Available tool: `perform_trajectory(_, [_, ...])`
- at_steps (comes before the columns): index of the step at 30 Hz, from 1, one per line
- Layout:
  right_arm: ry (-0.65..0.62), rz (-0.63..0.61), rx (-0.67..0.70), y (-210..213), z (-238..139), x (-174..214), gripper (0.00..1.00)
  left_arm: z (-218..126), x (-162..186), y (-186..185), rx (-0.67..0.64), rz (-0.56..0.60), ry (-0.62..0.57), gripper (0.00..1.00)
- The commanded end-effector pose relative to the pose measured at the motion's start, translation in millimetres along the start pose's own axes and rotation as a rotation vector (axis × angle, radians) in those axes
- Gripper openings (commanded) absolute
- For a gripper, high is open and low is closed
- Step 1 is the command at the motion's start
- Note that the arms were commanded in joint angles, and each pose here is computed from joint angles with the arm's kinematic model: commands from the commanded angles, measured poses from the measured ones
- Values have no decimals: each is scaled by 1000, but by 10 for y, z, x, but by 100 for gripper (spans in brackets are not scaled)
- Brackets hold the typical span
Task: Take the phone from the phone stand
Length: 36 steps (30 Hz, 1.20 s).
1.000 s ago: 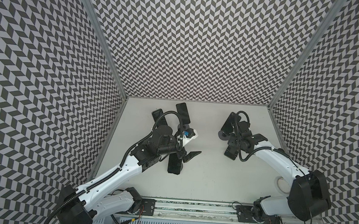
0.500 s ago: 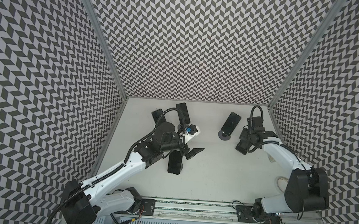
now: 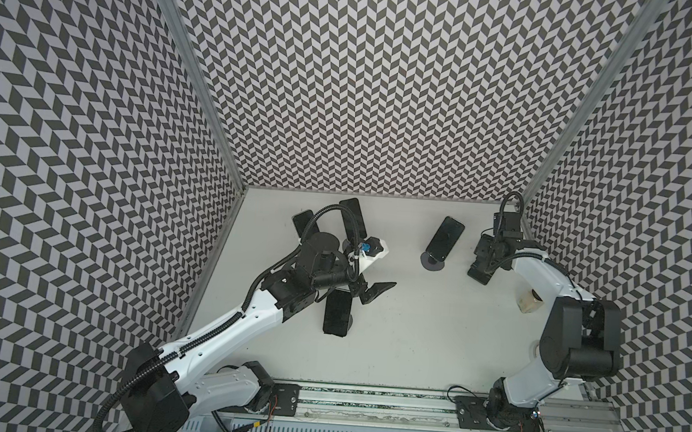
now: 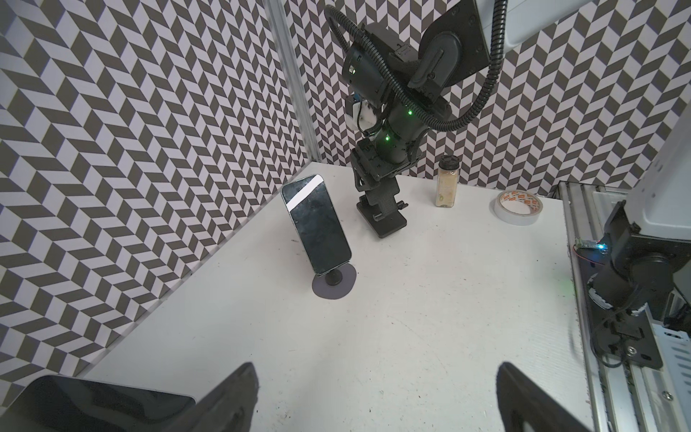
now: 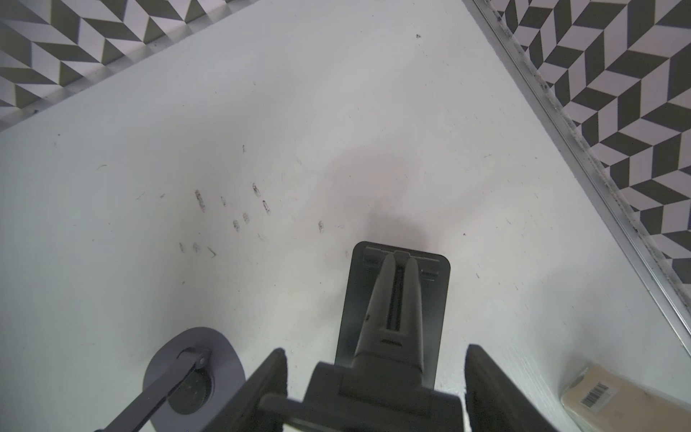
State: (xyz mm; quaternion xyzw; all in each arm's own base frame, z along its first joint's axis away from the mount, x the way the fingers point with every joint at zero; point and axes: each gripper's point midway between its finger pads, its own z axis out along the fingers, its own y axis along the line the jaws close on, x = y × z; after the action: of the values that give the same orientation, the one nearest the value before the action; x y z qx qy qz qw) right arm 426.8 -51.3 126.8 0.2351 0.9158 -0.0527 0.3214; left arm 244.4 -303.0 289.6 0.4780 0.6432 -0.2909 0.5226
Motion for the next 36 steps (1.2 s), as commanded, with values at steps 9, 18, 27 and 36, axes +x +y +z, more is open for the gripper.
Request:
perform_trajectory(9, [-36, 15, -4, -158, 196, -280, 62, 37, -217, 33, 7, 47, -50, 99])
perform_trajectory(18, [-13, 22, 18, -210, 317, -248, 68, 56, -228, 59, 2, 56, -45, 99])
perform_trajectory(27, [-32, 60, 55, -258, 286, -351, 87, 46, -236, 107, -19, 65, -43, 100])
perform_trajectory(36, [-77, 120, 68, -277, 122, -539, 100, 8, -266, 122, -31, 78, -47, 100])
